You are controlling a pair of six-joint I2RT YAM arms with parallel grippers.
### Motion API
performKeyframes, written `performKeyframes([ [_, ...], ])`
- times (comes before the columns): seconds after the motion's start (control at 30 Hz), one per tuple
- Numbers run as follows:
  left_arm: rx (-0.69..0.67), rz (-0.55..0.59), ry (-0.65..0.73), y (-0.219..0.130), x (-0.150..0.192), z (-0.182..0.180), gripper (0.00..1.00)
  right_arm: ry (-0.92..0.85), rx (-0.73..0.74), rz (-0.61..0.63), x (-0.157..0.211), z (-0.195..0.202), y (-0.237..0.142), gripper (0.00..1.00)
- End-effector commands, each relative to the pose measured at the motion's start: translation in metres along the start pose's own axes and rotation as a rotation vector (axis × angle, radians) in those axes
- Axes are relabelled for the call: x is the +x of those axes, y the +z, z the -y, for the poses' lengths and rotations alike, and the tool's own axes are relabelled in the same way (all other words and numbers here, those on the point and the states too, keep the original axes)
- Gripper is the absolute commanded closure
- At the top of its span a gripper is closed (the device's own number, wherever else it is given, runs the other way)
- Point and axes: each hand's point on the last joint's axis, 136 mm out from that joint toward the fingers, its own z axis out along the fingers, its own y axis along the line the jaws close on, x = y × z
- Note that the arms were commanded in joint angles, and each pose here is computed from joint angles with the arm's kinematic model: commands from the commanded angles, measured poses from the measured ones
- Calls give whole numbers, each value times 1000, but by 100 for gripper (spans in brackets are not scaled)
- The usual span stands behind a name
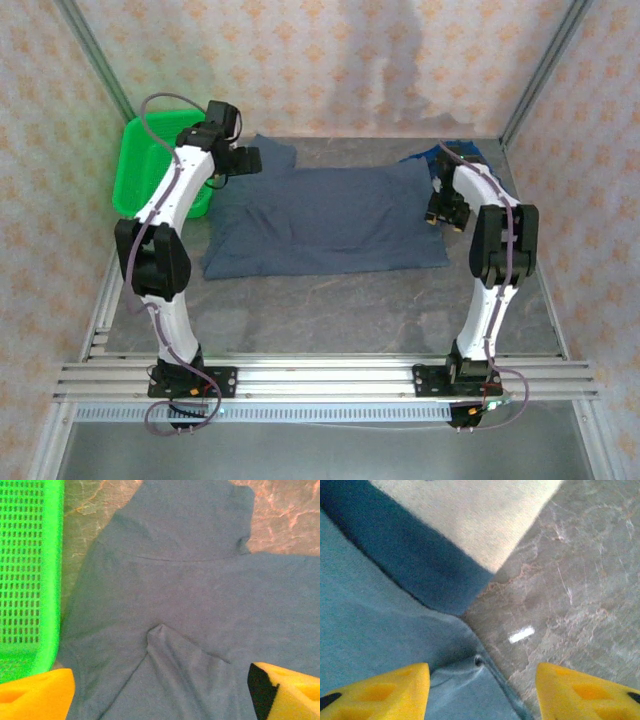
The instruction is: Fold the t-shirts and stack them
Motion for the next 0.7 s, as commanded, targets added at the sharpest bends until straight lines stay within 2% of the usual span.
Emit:
performKeyframes([
  [0.0,55,37,-125,-66,13,-3,7,14,-81,74,11,2,-44,32],
  [0.1,34,-48,-216,-82,63,-26,7,22,-114,51,39,9,-49,27],
  [0.17,66,-93,-298,-87,100,-38,8,28,-138,27,58,12,-47,26],
  [0.37,47,-226,-439,-71,198,-68,15,80,-172,-37,100,20,-30,24],
  [0.5,29,-255,-509,-48,224,-83,25,139,-206,-80,106,19,-14,25],
  [0.67,-25,-312,-545,-15,244,-94,30,217,-230,-118,106,26,6,28],
])
